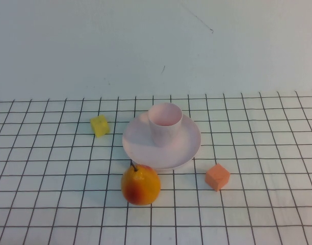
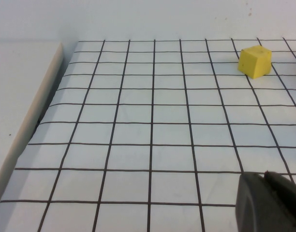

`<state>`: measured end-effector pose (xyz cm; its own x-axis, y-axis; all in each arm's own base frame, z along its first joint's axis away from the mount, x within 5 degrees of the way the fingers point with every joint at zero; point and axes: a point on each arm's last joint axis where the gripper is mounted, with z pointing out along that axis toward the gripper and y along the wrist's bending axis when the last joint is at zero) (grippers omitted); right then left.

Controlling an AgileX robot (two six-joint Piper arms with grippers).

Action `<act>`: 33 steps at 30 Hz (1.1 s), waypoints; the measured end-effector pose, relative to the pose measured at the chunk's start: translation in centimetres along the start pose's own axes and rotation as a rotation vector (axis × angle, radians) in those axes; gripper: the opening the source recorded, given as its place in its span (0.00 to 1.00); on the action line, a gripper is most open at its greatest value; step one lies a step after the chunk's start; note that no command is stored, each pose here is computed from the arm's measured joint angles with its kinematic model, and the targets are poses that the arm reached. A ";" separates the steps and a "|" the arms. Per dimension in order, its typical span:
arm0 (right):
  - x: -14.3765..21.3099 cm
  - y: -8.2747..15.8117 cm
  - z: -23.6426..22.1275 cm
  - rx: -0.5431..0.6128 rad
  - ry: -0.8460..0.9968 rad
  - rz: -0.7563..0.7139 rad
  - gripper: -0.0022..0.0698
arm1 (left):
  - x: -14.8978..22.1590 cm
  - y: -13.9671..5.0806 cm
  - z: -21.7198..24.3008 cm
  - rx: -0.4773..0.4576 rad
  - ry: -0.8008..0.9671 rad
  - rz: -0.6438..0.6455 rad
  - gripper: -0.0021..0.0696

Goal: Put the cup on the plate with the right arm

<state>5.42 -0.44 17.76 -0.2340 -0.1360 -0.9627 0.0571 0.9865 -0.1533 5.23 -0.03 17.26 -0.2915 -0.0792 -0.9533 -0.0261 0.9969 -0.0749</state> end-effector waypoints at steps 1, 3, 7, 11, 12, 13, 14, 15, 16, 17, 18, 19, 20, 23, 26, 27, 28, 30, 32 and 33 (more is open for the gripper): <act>0.2 -0.1 0.0 0.015 0.018 0.022 0.03 | 0.0 0.0 0.0 0.000 0.000 0.000 0.03; 0.6 -0.4 0.0 0.046 0.059 0.063 0.03 | 0.0 0.0 0.0 0.000 0.000 0.000 0.03; 1.2 -0.8 -0.1 0.090 0.125 0.075 0.03 | 0.0 0.0 0.0 0.000 0.000 0.000 0.02; 1.2 -0.7 -0.1 0.066 0.132 0.017 0.03 | 0.0 0.0 0.0 0.000 0.000 0.000 0.02; 1.2 -0.7 -0.1 0.060 0.131 -0.001 0.03 | 0.0 0.0 0.0 0.000 0.000 0.000 0.02; 1.2 -0.6 -0.1 0.057 0.132 -0.016 0.03 | 0.0 0.0 0.0 0.000 0.000 0.000 0.02; 1.2 -0.6 -0.1 0.054 0.131 -0.026 0.03 | 0.0 0.0 0.0 0.000 0.000 0.000 0.02; 1.2 -0.6 -0.1 0.052 0.133 -0.029 0.03 | 0.0 0.0 0.0 0.000 0.000 0.000 0.02; 1.2 -0.6 -0.1 0.050 0.132 -0.030 0.03 | 0.0 0.0 0.0 0.000 0.000 0.000 0.02; 1.2 -0.6 -0.1 0.045 0.131 -0.032 0.03 | 0.0 0.0 0.0 0.000 0.000 0.000 0.02; 1.2 -0.5 -0.1 0.041 0.132 -0.034 0.03 | 0.0 0.0 0.0 0.000 0.000 0.000 0.02; 1.2 -0.5 -0.1 0.033 0.132 -0.044 0.03 | 0.0 0.0 0.0 0.000 0.000 0.000 0.02; 1.2 -0.4 -0.1 0.025 0.132 -0.056 0.03 | 0.0 0.0 0.0 0.000 0.000 0.000 0.02; 1.2 -0.2 -0.1 0.004 0.131 -0.103 0.03 | 0.0 0.0 0.0 0.000 0.000 0.000 0.02; 1.2 -0.2 -0.1 -0.004 0.130 -0.106 0.03 | 0.0 0.0 0.0 0.000 0.000 0.000 0.02; 1.2 -0.1 -0.1 -0.008 0.130 -0.101 0.03 | 0.0 0.0 0.0 0.000 0.000 0.000 0.02; 1.2 -0.1 -0.1 -0.014 0.127 -0.092 0.03 | 0.0 0.0 0.0 0.000 0.000 0.000 0.02; 1.2 0.1 -0.1 -0.027 0.125 -0.076 0.03 | 0.0 0.0 0.0 0.000 0.000 0.000 0.02; 1.2 0.2 -0.1 -0.039 0.123 -0.057 0.03 | 0.0 0.0 0.0 0.000 0.000 0.000 0.02; 1.1 0.2 -0.1 -0.041 0.123 -0.055 0.03 | 0.0 0.0 0.0 0.000 0.000 0.000 0.02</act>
<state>5.09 -0.38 16.64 -0.3531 -0.1807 -0.9180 0.0015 0.9811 -0.1937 5.23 -0.03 17.26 -0.2915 -0.0792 -0.9533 -0.0261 0.9969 -0.0749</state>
